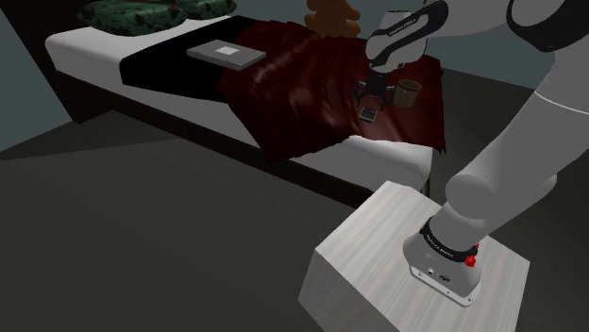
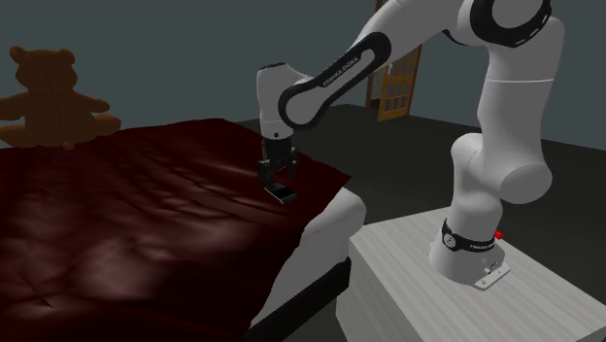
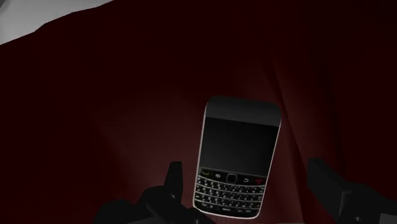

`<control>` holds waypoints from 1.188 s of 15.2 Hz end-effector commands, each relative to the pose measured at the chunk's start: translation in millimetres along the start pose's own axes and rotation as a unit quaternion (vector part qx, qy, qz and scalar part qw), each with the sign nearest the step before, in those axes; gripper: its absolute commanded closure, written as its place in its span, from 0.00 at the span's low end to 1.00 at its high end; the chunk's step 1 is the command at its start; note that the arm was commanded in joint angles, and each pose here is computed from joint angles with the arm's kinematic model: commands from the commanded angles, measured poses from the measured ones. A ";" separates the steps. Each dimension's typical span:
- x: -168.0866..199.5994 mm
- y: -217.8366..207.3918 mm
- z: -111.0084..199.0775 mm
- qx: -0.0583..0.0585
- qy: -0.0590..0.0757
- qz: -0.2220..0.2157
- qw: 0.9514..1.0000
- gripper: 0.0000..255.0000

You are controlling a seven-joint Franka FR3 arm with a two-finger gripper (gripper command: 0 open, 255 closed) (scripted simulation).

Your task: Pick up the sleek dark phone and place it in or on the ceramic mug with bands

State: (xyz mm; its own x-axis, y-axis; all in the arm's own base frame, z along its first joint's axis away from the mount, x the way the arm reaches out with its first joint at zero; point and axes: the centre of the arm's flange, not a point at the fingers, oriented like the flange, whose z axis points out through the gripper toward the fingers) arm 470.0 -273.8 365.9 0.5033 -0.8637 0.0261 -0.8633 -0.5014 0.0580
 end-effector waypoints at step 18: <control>1.9 1.2 35.5 0.000 0.000 0.005 1.000 1.00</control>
State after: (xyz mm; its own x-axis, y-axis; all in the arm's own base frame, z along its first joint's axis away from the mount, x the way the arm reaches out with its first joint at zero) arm 469.0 -277.8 331.6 0.4955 -0.8681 0.0286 -0.8679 -0.4935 0.0563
